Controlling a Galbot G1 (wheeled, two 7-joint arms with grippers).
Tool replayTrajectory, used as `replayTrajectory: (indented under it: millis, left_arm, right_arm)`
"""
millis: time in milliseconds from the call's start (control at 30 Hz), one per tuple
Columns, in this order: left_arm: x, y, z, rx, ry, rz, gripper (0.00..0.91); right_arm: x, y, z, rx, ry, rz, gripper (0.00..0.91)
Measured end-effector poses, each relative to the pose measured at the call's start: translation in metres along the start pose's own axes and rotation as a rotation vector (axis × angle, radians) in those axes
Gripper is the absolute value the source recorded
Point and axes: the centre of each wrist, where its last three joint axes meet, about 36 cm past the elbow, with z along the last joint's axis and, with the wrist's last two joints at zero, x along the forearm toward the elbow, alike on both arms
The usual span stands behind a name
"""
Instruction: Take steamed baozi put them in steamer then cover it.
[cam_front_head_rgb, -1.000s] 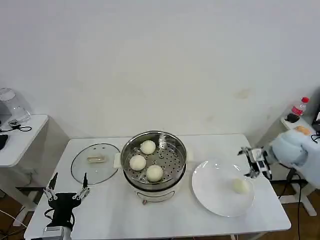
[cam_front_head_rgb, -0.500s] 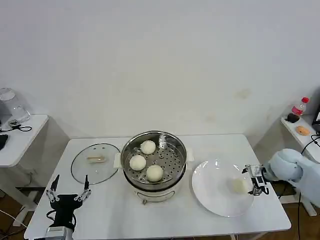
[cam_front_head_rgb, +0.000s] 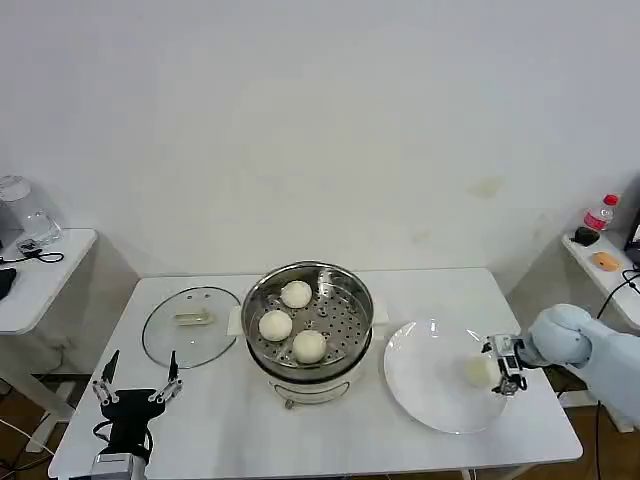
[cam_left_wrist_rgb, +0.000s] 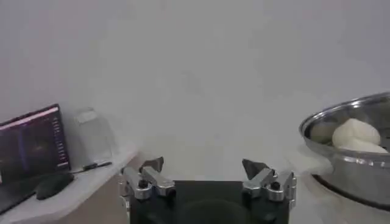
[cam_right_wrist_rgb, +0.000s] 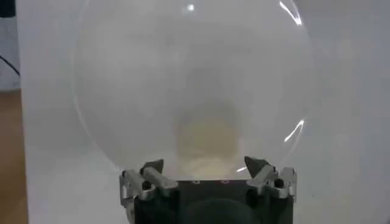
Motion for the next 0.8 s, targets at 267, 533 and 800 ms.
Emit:
replayTrajectory:
  millis: [267,533,800]
  left_arm:
    - [0.001,0.0,0.0,0.0,0.003,-0.001,0.907]
    - [0.002,0.001,-0.002,-0.001,-0.004,-0.002,0.907]
    - [0.002,0.003,-0.004,0.0,-0.008,-0.005,0.907]
  right_arm:
    - [-0.005,-0.001,0.0,-0.012,0.006,-0.007,0.645]
    - [0.001,-0.006,-0.003,-0.015,-0.004,-0.016,0.635]
    - [0.028,-0.024,-0.014,-0.008,-0.031,0.013,0.635]
